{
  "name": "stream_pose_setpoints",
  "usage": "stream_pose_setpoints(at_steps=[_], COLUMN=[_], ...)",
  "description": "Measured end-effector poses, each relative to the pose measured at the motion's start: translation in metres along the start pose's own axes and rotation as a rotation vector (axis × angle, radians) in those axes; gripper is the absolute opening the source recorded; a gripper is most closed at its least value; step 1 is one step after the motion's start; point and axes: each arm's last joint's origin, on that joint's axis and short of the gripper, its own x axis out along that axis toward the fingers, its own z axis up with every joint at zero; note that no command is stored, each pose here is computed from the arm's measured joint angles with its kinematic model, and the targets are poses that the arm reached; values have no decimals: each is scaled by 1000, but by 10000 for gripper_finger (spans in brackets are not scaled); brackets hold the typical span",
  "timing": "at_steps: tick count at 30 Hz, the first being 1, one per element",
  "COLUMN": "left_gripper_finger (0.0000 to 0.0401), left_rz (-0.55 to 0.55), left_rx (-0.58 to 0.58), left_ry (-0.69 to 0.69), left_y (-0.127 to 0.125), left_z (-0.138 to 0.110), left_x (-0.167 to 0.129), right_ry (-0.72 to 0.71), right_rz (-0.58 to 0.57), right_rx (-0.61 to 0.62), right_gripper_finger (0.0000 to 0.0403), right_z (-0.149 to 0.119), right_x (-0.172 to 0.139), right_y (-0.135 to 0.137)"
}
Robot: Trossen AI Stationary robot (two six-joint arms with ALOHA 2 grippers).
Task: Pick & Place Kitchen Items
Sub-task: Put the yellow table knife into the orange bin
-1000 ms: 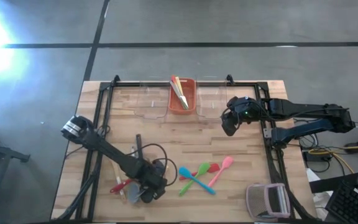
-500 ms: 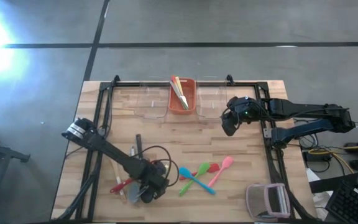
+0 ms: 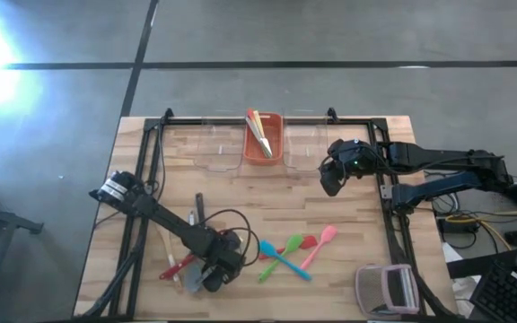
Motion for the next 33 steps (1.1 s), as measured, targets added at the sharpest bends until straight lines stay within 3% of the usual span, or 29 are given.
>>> stream_pose_setpoints(at_steps=[5,12,33], left_gripper_finger=[171,50,44], left_rz=[14,47,-17], left_rx=[-6,15,54], left_ry=[-12,-31,-96], left_y=[2,5,2], left_z=[1,2,5], left_x=[2,2,-11], right_ry=[-1,-3,-3], right_rz=[1,1,1], right_rx=[0,1,-17], right_gripper_finger=[8,8,8], right_z=[0,0,0], right_x=[0,0,0], right_y=[0,0,0])
